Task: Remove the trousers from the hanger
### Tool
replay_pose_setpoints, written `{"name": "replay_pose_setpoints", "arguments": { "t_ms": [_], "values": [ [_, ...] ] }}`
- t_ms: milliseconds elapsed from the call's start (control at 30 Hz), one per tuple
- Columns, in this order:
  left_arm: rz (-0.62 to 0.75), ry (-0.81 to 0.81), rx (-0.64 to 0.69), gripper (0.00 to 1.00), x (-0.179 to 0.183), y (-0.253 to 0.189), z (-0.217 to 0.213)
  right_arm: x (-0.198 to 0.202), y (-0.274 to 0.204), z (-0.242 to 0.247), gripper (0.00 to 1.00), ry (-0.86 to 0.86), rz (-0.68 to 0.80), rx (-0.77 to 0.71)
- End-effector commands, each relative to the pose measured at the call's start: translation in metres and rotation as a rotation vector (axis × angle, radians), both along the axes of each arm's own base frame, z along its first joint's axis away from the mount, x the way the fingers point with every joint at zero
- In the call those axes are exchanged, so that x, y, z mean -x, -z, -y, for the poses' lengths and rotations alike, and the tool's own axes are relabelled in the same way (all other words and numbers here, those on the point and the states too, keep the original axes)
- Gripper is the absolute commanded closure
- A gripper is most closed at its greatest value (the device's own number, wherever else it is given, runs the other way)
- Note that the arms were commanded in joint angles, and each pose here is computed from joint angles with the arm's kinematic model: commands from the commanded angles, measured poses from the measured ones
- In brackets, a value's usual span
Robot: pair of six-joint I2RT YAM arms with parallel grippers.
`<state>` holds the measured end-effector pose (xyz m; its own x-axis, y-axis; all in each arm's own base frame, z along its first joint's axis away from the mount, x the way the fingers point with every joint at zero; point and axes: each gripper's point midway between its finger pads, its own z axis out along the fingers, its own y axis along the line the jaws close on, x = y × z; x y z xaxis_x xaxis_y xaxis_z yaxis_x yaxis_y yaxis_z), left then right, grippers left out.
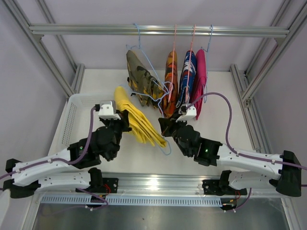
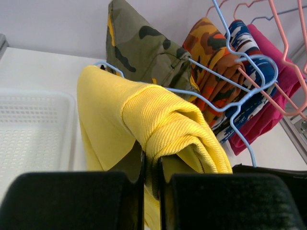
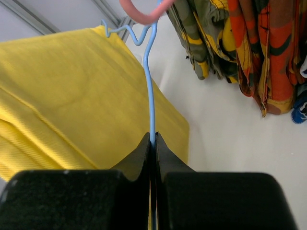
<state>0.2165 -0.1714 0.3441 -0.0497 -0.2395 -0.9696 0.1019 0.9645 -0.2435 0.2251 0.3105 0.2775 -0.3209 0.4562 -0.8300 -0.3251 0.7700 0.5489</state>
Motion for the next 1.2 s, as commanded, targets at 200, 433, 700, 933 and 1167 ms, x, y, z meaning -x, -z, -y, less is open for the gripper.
{"name": "replay_pose_setpoints", "arguments": {
  "t_ms": [200,433,700,933,1167],
  "values": [
    [0.120,-0.104,0.182,0.99,0.005,-0.063,-0.058,-0.003,0.023,0.011,1.00,0.061,-0.031,-0.004],
    [0.154,-0.108,0.213,0.99,0.009,-0.082,-0.075,-0.002,0.040,0.011,1.00,0.064,-0.049,0.023],
    [0.178,-0.104,0.254,0.99,0.014,-0.095,-0.089,-0.004,0.057,0.003,1.00,0.057,-0.065,0.053],
    [0.169,-0.076,0.260,0.99,0.015,-0.095,-0.085,-0.013,0.078,-0.016,1.00,0.041,-0.081,0.094],
    [0.169,-0.062,0.254,0.99,0.015,-0.096,-0.081,-0.029,0.101,-0.039,1.00,0.021,-0.128,0.105]
  ]
}}
